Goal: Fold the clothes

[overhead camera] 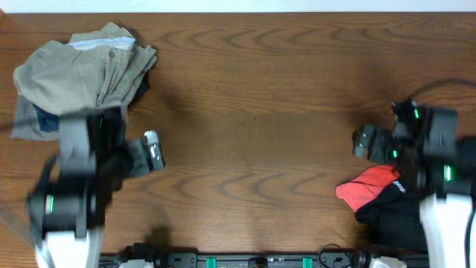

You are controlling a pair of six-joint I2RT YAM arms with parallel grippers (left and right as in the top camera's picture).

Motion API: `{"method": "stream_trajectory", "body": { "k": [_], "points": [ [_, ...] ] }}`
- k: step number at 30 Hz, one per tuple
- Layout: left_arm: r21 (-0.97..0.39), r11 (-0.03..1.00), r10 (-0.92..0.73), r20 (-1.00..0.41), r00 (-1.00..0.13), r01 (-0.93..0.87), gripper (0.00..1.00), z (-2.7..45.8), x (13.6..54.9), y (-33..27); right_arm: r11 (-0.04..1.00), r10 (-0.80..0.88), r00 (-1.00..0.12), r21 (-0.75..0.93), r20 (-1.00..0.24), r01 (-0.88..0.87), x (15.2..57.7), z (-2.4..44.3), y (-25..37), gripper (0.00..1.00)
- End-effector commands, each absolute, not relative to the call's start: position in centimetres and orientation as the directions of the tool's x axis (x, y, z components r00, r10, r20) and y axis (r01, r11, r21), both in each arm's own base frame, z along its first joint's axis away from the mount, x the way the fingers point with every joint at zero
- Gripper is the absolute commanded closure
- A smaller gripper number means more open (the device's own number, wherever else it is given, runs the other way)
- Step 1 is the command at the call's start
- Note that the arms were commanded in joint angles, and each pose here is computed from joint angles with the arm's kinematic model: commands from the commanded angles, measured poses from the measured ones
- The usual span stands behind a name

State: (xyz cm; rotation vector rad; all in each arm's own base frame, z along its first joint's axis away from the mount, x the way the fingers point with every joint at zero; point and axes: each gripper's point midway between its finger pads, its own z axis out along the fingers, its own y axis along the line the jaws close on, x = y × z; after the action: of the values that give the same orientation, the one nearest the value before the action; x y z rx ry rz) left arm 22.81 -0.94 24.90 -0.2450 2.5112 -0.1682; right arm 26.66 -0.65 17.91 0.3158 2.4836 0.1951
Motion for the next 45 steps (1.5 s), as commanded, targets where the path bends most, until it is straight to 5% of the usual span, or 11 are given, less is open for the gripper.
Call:
{"method": "stream_trajectory", "body": {
  "k": [1, 9, 31, 45],
  "points": [
    [-0.186, 0.973, -0.225, -0.622, -0.75, -0.137, 0.02, 24.9, 21.6, -0.8, 0.95, 0.31, -0.701, 0.189, -0.642, 0.247, 25.0, 18.2, -2.0, 0.01],
    [-0.199, 0.973, -0.223, -0.706, -0.672, -0.115, 0.02, 26.8, 20.0, -0.8, 0.953, 0.303, -0.618, 0.211, -0.725, 0.22, 21.5, 20.2, -1.5, 0.01],
    [-0.199, 0.973, -0.223, -0.706, -0.672, -0.115, 0.02, 26.8, 20.0, -0.8, 0.953, 0.303, -0.698, 0.184, -0.649, 0.242, 18.4, 18.1, -1.2, 0.01],
    [-0.199, 0.973, -0.223, -0.706, -0.672, -0.115, 0.02, 26.8, 20.0, -0.8, 0.996, 0.086, -0.387, 0.092, -0.918, 0.004, 21.2, 19.9, 0.0, 0.01]
  ]
}}
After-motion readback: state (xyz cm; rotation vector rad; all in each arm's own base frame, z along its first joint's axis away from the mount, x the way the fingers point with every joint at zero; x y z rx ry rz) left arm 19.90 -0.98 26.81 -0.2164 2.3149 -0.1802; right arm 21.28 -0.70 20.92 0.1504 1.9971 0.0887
